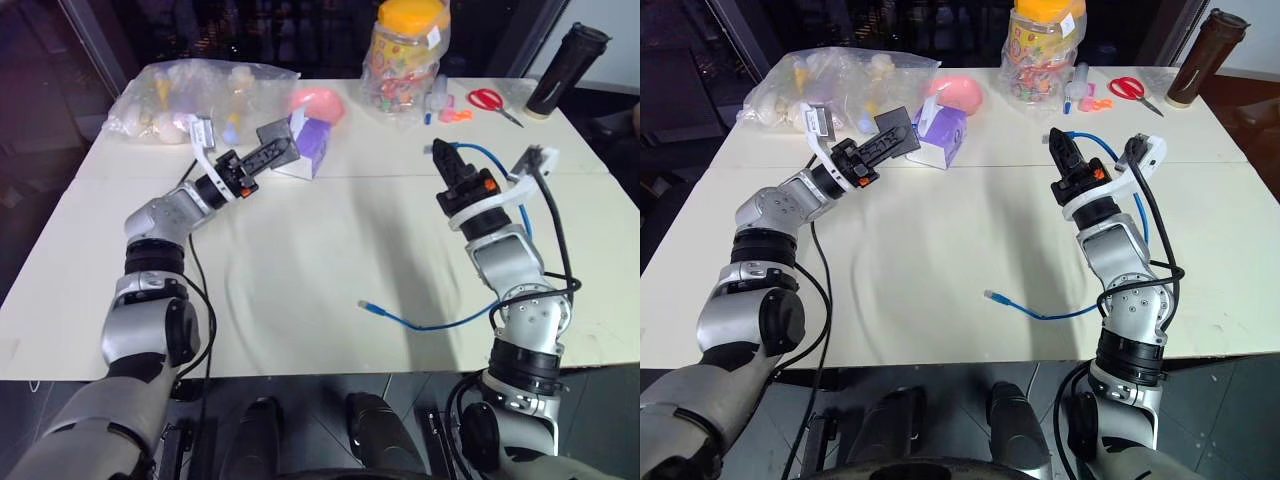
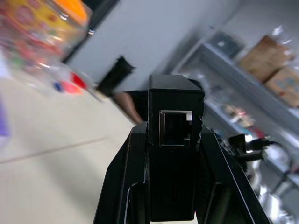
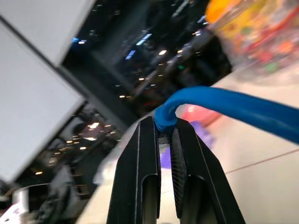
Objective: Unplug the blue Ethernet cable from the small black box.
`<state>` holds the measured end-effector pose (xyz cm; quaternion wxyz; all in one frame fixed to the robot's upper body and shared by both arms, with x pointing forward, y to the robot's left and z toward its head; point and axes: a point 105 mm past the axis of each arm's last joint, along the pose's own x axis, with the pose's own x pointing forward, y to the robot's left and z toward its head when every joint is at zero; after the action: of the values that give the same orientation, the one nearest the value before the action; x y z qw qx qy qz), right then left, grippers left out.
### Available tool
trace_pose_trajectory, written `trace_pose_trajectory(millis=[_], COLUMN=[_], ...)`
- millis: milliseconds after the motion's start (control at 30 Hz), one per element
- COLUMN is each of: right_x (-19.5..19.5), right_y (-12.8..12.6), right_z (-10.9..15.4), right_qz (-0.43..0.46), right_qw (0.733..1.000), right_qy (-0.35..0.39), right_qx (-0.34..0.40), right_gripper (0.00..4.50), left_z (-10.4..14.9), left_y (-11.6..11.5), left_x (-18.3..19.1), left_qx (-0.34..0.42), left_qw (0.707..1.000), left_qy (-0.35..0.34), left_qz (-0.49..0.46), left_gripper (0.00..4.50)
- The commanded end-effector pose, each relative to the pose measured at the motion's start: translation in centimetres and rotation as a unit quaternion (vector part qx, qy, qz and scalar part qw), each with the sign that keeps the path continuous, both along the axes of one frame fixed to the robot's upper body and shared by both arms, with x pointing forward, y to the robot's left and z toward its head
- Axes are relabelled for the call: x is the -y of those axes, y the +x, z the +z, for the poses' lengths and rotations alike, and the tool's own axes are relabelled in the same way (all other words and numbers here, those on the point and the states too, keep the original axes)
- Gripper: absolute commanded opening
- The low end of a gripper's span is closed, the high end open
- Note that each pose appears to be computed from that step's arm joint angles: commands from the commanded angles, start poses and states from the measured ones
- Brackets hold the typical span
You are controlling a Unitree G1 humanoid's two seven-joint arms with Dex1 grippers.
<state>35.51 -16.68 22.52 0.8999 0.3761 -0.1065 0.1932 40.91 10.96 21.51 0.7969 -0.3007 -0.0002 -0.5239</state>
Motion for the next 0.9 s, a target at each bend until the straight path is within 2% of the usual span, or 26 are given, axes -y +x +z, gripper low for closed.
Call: trace_pose_trajectory(millis=[33,100,167,233,267,367,467,667,700,800,900], right_x=[1.4,2.7,4.1,4.7,4.8,4.8,4.8,4.3,3.8,1.8,1.9], right_y=[0.6,1.3,2.3,3.0,3.1,3.3,3.6,2.6,2.2,0.4,-0.6], right_z=[0.1,-1.1,-3.0,-6.0,-6.9,-7.4,-7.5,-9.2,-9.5,-9.7,-9.0], right_qz=[-0.036,-0.068,-0.098,-0.106,-0.103,-0.096,-0.095,-0.061,-0.043,0.016,-0.01], right_qw=[0.999,0.996,0.987,0.965,0.959,0.952,0.951,0.93,0.927,0.919,0.928], right_qy=[-0.02,-0.036,-0.077,-0.177,-0.195,-0.225,-0.231,-0.299,-0.306,-0.342,-0.324], right_qx=[-0.007,-0.042,-0.097,-0.161,-0.179,-0.182,-0.182,-0.206,-0.213,-0.196,-0.184], right_gripper=[0.04,0.04,0.04,0.04,0.04,0.04,1.13,4.25,4.43,4.43,4.43], left_z=[-0.7,-1.3,-1.9,-3.2,-3.6,-4.2,-5.0,-6.0,-6.1,-6.9,-8.0], left_y=[0.0,-0.2,-0.8,-1.2,-1.4,-1.6,-2.0,-1.6,-1.5,-1.2,-1.0], left_x=[2.4,3.8,5.4,7.0,7.6,8.7,10.2,11.9,12.1,12.5,12.8], left_qx=[0.086,0.14,0.18,0.203,0.206,0.207,0.217,0.222,0.223,0.216,0.208], left_qw=[0.99,0.976,0.966,0.958,0.957,0.957,0.954,0.95,0.949,0.948,0.945], left_qy=[0.113,0.162,0.18,0.197,0.198,0.192,0.198,0.208,0.211,0.224,0.243], left_qz=[0.023,0.038,0.043,0.053,0.054,0.061,0.055,0.068,0.068,0.067,0.064], left_gripper=[0.53,0.53,0.53,0.53,0.53,0.53,0.53,0.53,0.53,0.53,0.53])
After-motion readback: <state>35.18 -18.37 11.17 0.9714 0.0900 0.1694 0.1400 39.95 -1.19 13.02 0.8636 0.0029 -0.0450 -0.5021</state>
